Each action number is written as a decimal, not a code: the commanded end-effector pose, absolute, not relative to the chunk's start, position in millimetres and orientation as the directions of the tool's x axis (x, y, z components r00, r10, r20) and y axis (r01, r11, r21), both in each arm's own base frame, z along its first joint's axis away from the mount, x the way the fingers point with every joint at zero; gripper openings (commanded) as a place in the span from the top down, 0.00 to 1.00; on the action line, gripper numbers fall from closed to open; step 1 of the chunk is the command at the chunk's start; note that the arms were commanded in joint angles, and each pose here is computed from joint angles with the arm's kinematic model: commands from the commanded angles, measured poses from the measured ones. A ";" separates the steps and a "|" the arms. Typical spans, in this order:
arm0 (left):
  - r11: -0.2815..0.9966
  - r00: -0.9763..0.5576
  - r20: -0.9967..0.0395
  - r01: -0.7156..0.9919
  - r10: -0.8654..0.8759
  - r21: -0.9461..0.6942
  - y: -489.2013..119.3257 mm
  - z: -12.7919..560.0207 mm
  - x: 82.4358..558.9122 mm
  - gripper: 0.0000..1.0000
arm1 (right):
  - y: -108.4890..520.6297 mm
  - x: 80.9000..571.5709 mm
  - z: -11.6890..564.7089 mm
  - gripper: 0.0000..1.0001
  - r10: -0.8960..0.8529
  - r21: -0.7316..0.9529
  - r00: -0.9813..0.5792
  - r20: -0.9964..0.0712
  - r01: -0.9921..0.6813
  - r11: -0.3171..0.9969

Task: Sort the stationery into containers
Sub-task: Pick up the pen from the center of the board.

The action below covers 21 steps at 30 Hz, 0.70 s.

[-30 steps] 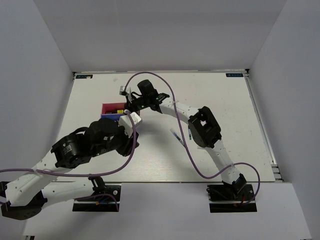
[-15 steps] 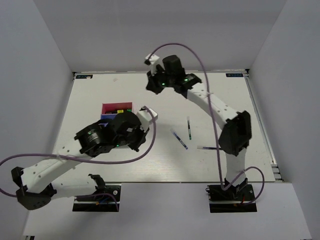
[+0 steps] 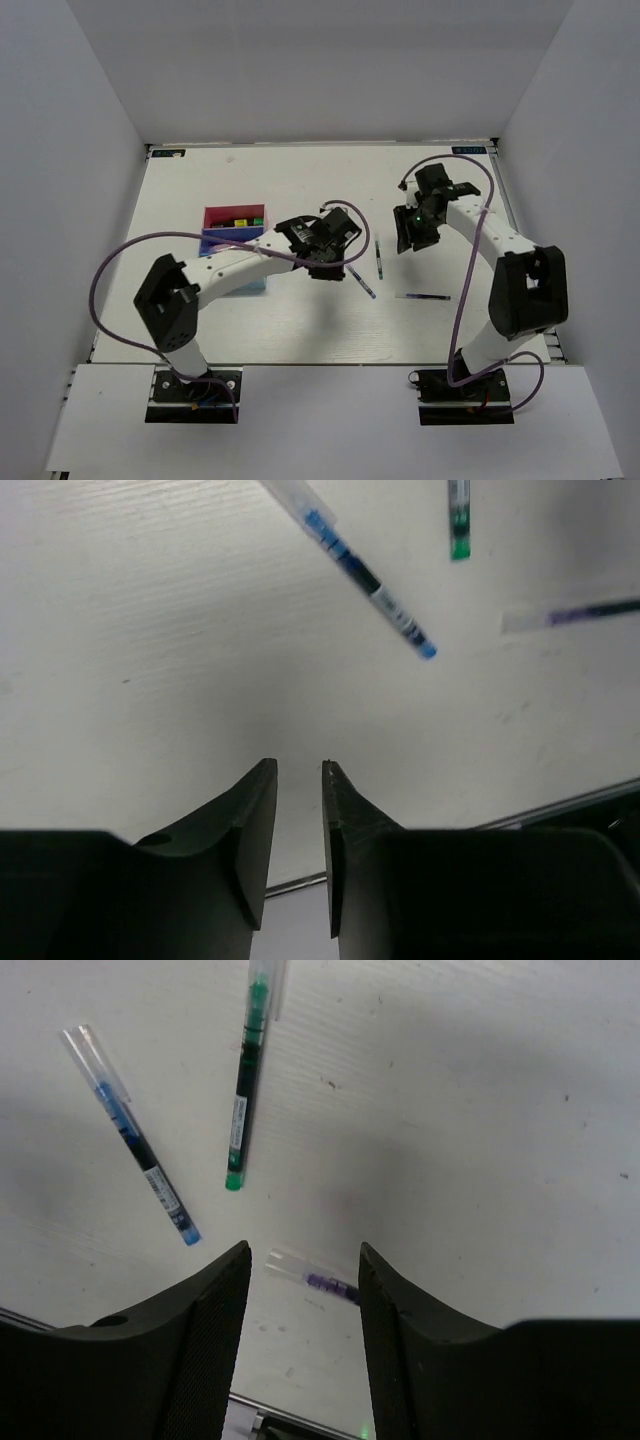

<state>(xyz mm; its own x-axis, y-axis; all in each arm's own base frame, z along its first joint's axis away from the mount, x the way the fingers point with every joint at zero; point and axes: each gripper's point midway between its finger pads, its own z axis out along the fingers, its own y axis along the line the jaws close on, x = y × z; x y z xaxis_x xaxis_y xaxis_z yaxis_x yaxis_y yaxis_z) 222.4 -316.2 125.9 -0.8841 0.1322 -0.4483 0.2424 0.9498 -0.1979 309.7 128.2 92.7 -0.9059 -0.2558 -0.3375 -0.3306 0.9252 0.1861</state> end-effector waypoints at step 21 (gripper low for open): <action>0.846 -0.810 -0.245 -0.503 -0.533 -0.177 -359.2 73.5 279.4 0.49 | 92.7 300.9 152.9 0.45 0.074 0.438 -0.859 -0.506 -0.182 0.880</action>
<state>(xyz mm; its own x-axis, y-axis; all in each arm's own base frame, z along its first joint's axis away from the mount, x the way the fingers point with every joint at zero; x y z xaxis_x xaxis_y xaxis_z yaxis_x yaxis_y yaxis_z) 278.4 -371.6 72.6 -0.8605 -0.4508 -0.2372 -0.4020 0.8870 -0.2274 299.5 90.8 136.9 -0.8839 0.0400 -0.4660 -0.1656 0.9050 0.3919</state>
